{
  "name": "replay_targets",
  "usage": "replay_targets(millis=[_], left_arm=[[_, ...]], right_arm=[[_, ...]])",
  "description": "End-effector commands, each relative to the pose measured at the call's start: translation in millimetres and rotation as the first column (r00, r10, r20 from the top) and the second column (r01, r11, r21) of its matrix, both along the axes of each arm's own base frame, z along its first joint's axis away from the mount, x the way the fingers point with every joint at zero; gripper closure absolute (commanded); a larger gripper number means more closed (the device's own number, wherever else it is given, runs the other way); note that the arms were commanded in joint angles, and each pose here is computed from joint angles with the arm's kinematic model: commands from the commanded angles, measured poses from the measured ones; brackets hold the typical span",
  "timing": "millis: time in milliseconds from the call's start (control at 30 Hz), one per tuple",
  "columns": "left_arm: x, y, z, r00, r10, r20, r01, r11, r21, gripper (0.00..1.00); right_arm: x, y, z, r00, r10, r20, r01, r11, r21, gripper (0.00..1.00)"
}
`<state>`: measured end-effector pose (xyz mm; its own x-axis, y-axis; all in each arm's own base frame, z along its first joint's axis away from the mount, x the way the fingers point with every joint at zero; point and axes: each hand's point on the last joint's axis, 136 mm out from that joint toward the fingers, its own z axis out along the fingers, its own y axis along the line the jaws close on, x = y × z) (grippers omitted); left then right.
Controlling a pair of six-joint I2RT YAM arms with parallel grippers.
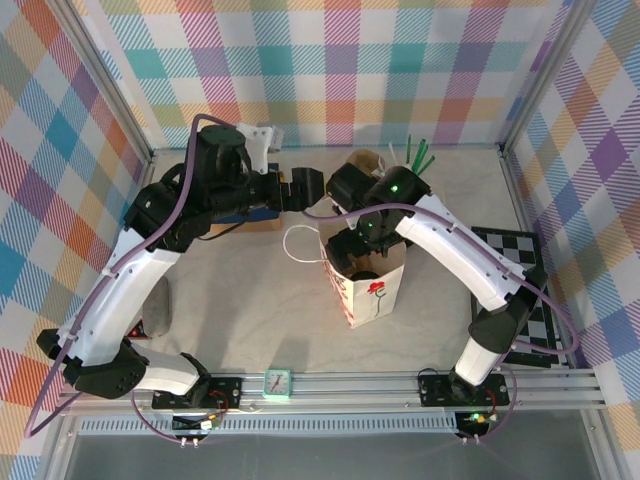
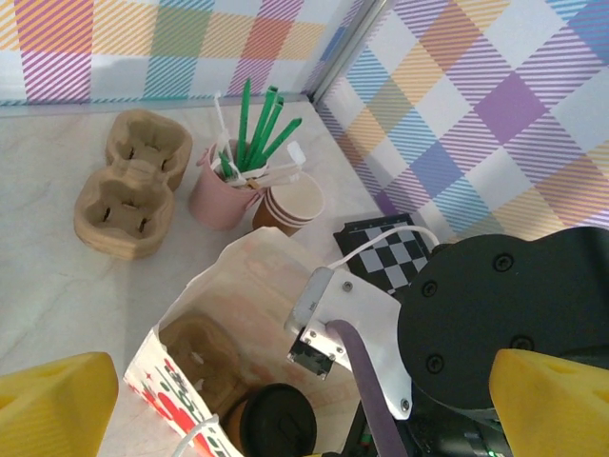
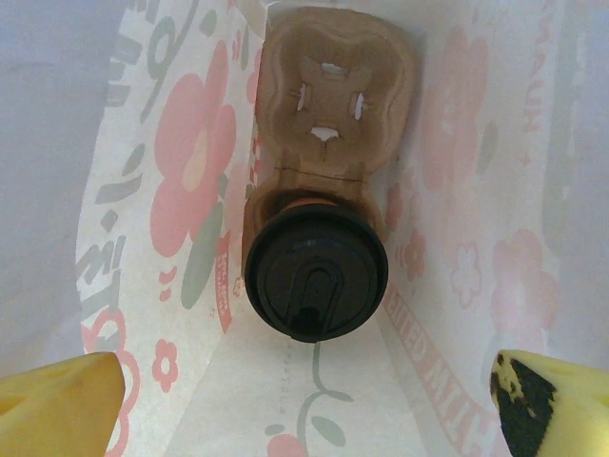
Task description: Pack the takeout coffee
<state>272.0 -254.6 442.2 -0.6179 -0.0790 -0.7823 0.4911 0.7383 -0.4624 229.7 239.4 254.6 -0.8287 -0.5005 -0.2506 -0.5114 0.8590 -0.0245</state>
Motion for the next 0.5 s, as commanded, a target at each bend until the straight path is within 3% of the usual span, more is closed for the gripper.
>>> replay_targets(millis=[0, 267, 467], left_arm=[[-3, 4, 32, 0.998, 0.01, 0.067, -0.005, 0.996, -0.084, 0.0], [-7, 22, 64, 0.985, 0.081, 0.154, -0.053, 0.982, -0.181, 0.0], [-9, 40, 72, 0.971, 0.14, 0.194, -0.106, 0.978, -0.179, 0.0]], right_arm=[[-3, -3, 15, 1.0, 0.012, 0.029, -0.013, 1.0, 0.012, 0.01], [-4, 3, 28, 0.998, 0.029, 0.052, -0.032, 0.998, 0.055, 0.01], [-5, 5, 42, 0.996, 0.045, 0.081, -0.052, 0.994, 0.095, 0.01]])
